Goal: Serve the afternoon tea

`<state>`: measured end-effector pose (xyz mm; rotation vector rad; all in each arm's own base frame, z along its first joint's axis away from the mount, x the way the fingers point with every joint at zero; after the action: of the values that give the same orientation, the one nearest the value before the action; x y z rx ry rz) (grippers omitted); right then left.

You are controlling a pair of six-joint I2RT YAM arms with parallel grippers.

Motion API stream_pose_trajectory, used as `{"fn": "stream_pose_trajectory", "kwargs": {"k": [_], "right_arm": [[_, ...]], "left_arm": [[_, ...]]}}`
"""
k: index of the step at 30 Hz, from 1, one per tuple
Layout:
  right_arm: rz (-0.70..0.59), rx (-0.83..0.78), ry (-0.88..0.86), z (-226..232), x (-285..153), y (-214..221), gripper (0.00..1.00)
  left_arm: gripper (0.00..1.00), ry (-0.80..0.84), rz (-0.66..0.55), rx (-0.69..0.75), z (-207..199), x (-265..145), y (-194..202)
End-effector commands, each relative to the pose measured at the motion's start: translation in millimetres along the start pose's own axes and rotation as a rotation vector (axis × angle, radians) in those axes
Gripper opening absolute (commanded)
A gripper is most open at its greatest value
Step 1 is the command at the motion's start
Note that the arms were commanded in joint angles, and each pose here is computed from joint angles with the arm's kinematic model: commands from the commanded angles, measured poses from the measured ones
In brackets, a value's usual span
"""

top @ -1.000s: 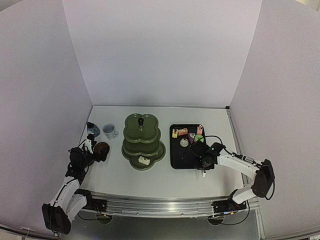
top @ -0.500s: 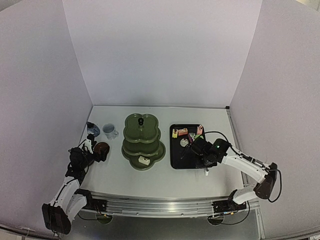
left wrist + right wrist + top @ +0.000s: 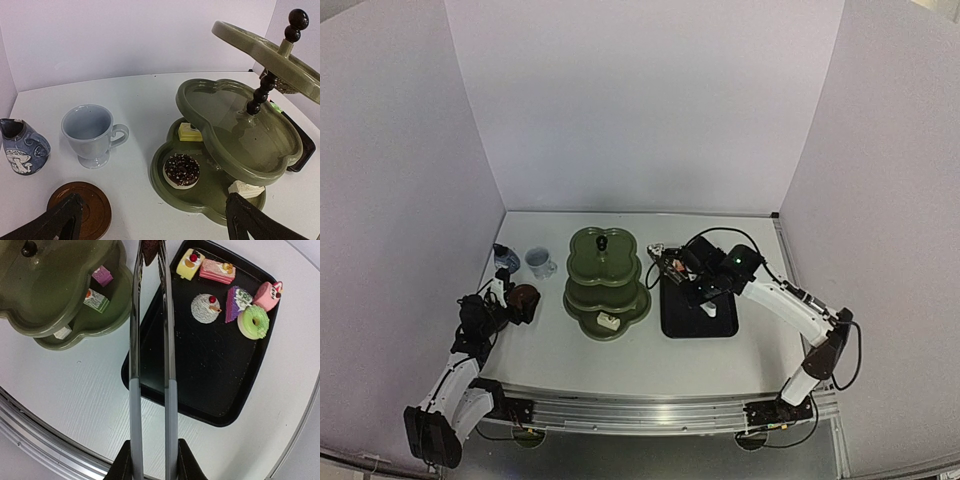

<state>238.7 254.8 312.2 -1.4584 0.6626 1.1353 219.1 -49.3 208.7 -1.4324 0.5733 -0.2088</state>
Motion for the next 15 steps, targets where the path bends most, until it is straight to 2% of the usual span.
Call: {"fn": "stream_pose_trajectory", "kwargs": {"k": [1,15], "right_arm": [[-0.020,-0.097,-0.108,19,0,-24,0.00],[-0.034,-0.126,-0.211,40,2,-43,0.00]], "left_arm": [[1.00,0.014,-0.007,0.004,0,1,0],[1.00,0.029,-0.009,0.004,-2,1,0]]}}
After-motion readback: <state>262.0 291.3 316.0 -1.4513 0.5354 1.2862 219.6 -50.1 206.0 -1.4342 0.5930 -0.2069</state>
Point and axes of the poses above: each gripper's point midway between its finger pads, its own x axis out along the fingers, its own z axis along the line the jaws close on, y = z × x, the point moved 9 cm from there along -x, back along the fingers, and after that the axes turned 10 degrees about x, right-handed, at the moved point
